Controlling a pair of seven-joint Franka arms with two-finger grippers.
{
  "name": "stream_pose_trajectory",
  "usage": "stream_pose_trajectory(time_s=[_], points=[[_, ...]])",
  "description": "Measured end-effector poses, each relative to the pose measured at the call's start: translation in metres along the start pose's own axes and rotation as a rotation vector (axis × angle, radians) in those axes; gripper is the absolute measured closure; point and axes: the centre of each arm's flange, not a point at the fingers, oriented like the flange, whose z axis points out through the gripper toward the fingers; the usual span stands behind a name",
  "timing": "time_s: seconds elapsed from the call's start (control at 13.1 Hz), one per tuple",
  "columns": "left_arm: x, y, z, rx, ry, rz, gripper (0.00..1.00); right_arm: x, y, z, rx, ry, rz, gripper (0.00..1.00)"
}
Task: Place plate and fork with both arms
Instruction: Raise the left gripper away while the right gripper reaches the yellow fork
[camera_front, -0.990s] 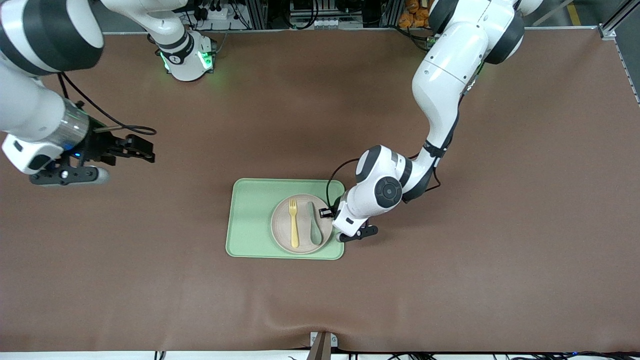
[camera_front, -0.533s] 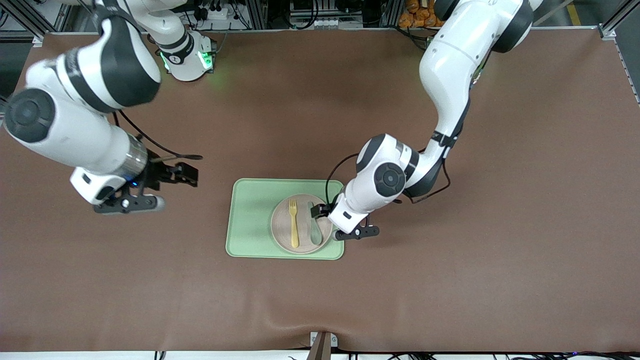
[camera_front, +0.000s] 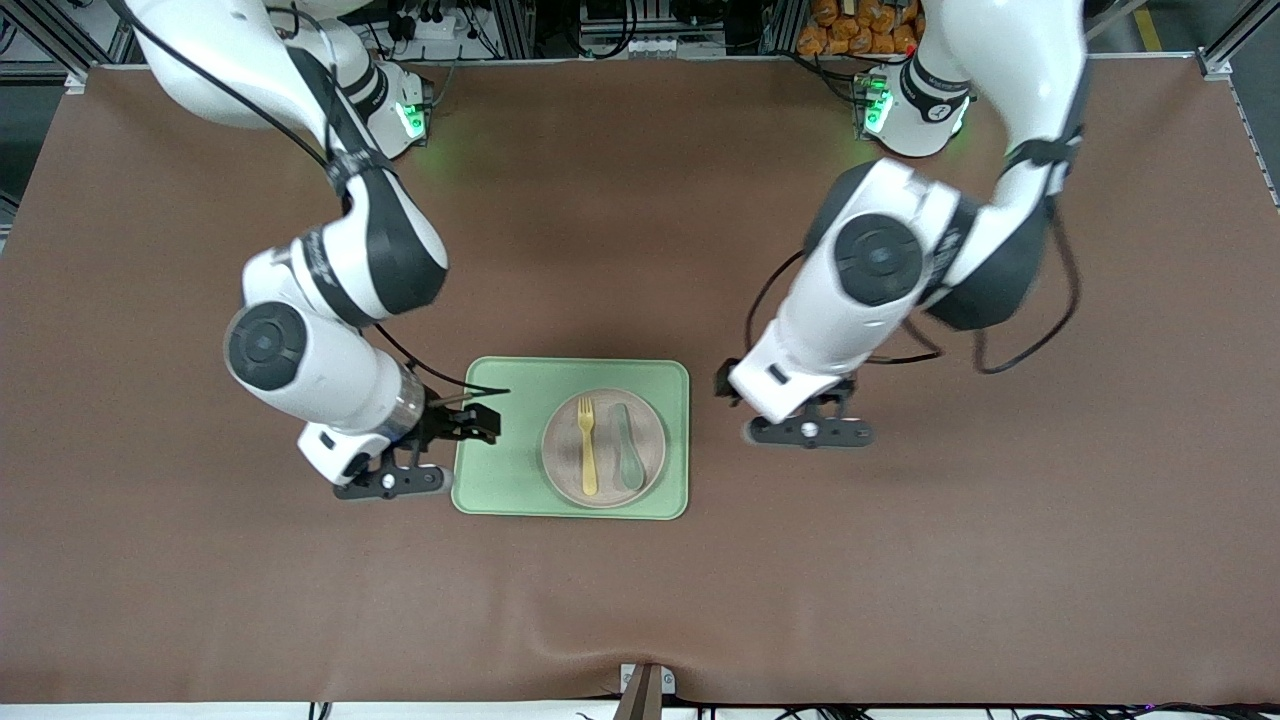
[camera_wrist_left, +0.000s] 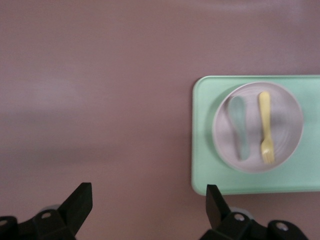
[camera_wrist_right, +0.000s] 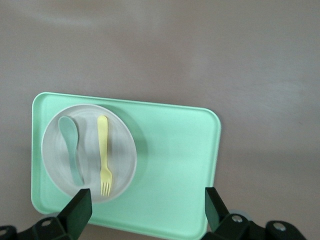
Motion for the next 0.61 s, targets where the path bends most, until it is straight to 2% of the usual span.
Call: stream_pose_trajectory(time_s=[0.3, 0.46, 0.61], points=[[-0.028, -0.086, -0.11, 0.04, -0.037, 0.005, 0.0, -0.005, -0.052, 0.086, 0.011, 0.03, -0.033, 0.04], [-0.045, -0.114, -0.145, 0.048, -0.034, 0.028, 0.0, -0.008, -0.062, 0.122, 0.01, 0.037, -0.035, 0.15], [-0.057, -0.131, -0.153, 0.056, -0.04, 0.013, 0.0, -0.013, -0.07, 0.146, -0.01, 0.032, -0.044, 0.22]])
